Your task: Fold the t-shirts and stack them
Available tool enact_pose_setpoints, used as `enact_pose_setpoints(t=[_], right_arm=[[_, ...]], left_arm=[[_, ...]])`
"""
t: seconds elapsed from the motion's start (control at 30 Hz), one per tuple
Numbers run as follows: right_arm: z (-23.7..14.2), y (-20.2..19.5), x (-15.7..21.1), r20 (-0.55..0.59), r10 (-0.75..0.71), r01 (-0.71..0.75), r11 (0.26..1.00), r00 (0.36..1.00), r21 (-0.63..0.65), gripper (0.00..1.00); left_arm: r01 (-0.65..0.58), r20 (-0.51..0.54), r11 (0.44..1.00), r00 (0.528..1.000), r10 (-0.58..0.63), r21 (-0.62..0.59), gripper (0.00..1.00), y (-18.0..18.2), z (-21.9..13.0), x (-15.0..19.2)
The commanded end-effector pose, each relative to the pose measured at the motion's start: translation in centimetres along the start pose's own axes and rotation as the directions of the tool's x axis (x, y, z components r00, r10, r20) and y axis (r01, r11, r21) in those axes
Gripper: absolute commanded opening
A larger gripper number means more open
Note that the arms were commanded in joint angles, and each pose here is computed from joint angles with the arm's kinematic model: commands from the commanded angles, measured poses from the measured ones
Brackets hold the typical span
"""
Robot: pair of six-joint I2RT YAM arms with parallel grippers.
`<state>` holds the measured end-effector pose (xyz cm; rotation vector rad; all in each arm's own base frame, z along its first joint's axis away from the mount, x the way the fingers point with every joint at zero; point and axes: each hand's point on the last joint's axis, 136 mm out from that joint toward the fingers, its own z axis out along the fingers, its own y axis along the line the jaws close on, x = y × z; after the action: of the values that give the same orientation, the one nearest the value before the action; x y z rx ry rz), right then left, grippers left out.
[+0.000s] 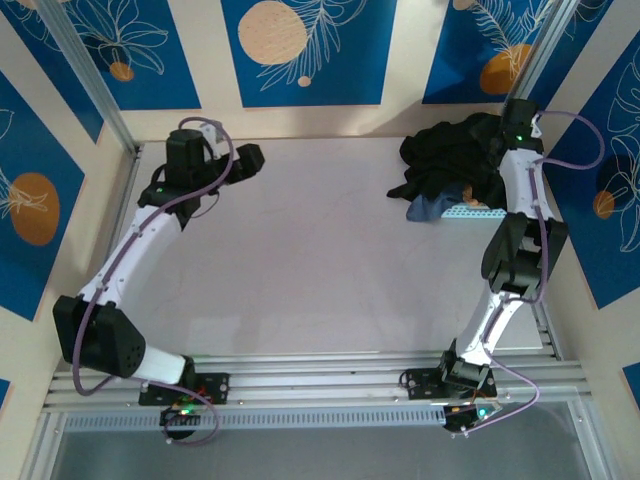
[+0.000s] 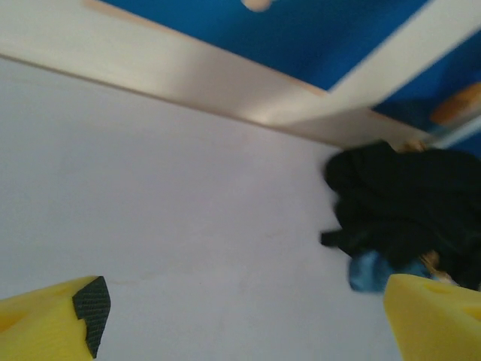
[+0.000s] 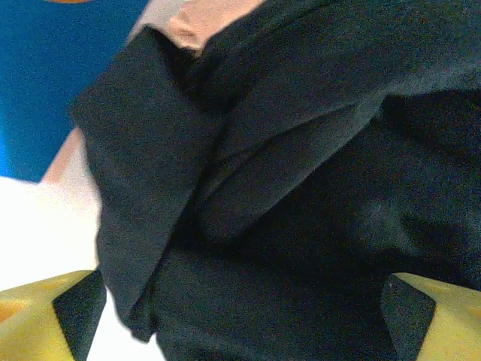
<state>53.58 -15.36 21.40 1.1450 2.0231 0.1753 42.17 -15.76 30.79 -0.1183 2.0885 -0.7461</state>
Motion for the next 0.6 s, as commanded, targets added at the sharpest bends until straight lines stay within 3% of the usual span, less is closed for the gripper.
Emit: enact_pose_setpoints(t=[0.0,0.07,0.17,0.3,0.4,0.57], right_arm=[[1.5,0.0,-0.5,-0.008,0.054,-0.054,0.998,0.998,0.016,0.96],[3.1,0.0,-0.1,-0.034,0.072,-0.071,0.997,0.997,0.014,0.9],[4.6,0.1,0.5,-0.058,0.091,-0.09,0.996,0.994,0.016,0.69],[4.5,1.6,0.1,-0.038,0.09,-0.092,0.995,0.995,-0.045,0.25],[2.5,3.1,-0.6,0.004,0.075,-0.075,0.994,0.997,-0.08,0.01],[-5.4,8.0,-2.9,0.174,-0.022,0.057,0.978,0.984,-0.201,0.0]], left_arm=[[0.009,-0.054,0.997,0.999,-0.004,0.081,0.9,-2.8,-0.8,1.2],[0.007,-0.072,0.996,0.997,-0.001,0.088,0.88,-3.2,-0.8,1.9],[0.0,-0.088,0.996,0.996,0.008,0.087,0.8,-3.5,-1.0,2.3],[-0.023,-0.103,0.996,0.994,0.031,0.082,0.69,-3.6,-1.7,2.5],[-0.036,-0.101,0.997,0.994,0.043,0.066,0.62,-3.4,-2.1,2.5],[-0.039,-0.104,0.998,0.994,0.045,0.055,0.54,-3.2,-2.3,2.7]])
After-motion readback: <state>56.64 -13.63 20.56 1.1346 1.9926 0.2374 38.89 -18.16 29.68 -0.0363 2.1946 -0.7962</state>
